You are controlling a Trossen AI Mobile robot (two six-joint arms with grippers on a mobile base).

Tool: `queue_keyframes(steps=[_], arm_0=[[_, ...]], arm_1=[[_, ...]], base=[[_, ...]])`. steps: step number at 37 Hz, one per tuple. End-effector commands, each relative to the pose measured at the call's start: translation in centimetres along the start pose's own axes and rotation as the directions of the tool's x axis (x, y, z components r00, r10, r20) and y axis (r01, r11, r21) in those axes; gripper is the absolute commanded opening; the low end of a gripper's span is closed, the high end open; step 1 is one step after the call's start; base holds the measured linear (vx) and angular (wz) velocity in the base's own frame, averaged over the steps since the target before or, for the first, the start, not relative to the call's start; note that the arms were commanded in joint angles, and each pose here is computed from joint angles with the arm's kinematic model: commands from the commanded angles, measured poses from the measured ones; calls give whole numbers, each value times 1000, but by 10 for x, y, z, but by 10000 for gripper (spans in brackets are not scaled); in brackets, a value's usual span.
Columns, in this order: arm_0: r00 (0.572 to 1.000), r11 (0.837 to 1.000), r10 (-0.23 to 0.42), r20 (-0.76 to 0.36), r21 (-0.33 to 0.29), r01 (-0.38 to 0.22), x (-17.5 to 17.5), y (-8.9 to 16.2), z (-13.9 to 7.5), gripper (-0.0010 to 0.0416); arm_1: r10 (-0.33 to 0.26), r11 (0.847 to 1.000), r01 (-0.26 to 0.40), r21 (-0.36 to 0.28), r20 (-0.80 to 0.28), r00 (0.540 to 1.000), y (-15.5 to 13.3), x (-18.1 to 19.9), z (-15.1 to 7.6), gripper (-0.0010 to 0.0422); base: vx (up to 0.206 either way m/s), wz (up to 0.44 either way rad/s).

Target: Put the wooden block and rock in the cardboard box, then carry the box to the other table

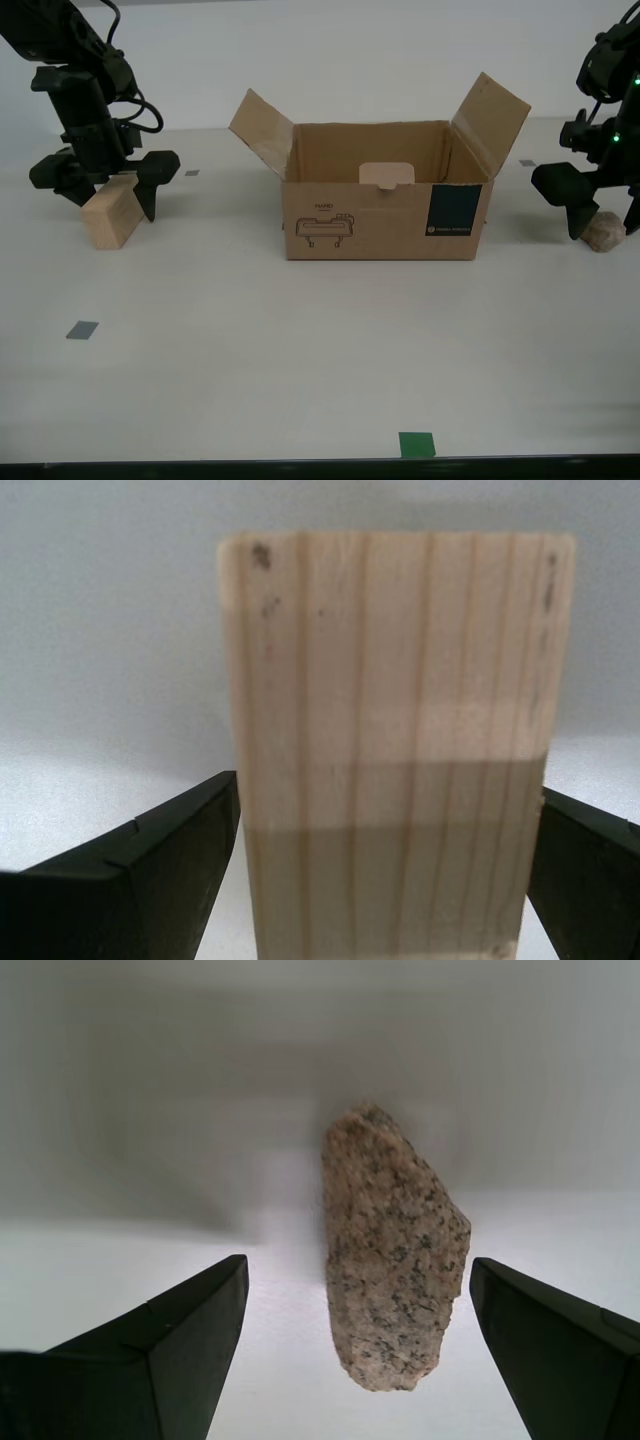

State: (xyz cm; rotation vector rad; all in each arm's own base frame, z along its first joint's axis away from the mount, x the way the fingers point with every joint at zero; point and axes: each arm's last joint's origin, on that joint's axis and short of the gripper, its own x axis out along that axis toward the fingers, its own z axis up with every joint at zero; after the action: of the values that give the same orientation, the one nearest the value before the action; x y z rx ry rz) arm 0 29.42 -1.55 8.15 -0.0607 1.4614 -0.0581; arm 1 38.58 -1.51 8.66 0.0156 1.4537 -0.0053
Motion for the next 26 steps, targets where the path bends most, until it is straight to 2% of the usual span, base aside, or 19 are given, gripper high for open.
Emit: queue_keyframes(steps=[1,15,26], arm_0=[[1000,1000,-16,-23,-5,15,6,0,-3,291],[999,1000,-14,-49,-7,14,15,1,-3,248],[999,1000,-14,-39,-6,14,16,1,-2,276]], arm_1=[[4,1000,-4,2,-4,1000,0,0,0,339],[4,1000,-3,21,-14,1000,0,0,-1,339],[4,1000,-4,21,-16,1000,0,0,-2,338]], base=[[0,0],[0,0],[0,0]])
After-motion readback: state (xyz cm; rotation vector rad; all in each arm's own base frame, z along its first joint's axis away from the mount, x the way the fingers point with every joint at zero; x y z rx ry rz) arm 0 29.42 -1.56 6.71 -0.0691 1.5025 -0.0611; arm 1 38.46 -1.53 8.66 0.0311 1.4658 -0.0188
